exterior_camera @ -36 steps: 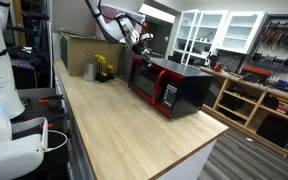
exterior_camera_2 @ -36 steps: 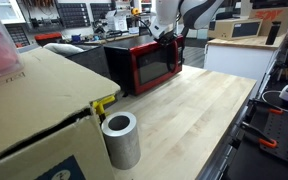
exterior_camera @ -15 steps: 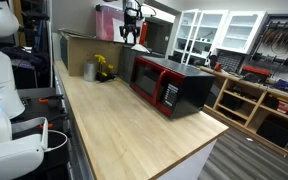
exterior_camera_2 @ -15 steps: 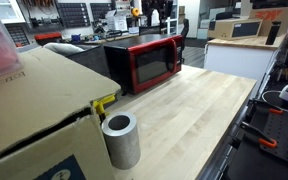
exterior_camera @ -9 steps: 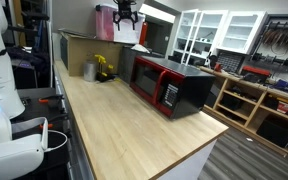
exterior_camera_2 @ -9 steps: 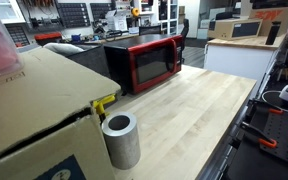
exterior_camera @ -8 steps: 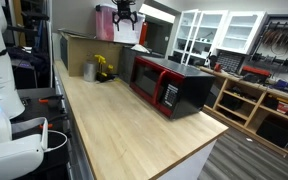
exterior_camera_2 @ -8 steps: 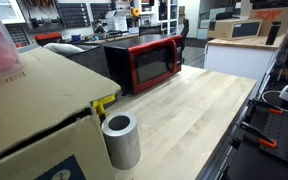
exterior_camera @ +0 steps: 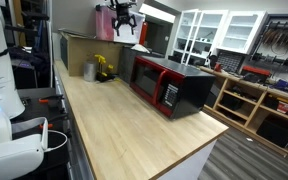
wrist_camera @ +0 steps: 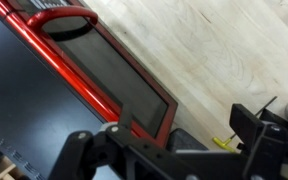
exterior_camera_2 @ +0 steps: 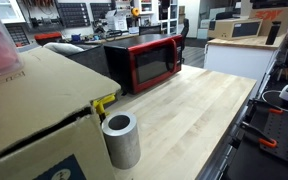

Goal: Close the microwave door

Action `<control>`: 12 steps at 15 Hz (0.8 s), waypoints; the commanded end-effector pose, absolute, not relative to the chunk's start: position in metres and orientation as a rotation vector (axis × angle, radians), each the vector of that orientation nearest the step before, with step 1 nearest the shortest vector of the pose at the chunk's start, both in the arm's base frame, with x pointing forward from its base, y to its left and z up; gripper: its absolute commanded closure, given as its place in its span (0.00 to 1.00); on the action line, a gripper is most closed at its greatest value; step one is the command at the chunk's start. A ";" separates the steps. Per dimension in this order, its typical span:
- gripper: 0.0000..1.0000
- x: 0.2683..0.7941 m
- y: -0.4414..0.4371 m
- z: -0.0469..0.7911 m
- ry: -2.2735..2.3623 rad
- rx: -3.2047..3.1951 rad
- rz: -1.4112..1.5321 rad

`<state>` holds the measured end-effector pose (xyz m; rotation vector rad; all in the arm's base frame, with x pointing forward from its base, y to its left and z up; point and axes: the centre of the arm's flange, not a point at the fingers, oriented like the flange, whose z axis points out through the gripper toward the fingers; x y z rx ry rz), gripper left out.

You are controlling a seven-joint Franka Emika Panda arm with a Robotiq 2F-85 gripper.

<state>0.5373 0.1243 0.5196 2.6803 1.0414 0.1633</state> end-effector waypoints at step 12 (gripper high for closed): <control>0.00 0.545 0.110 0.605 -0.112 2.769 0.438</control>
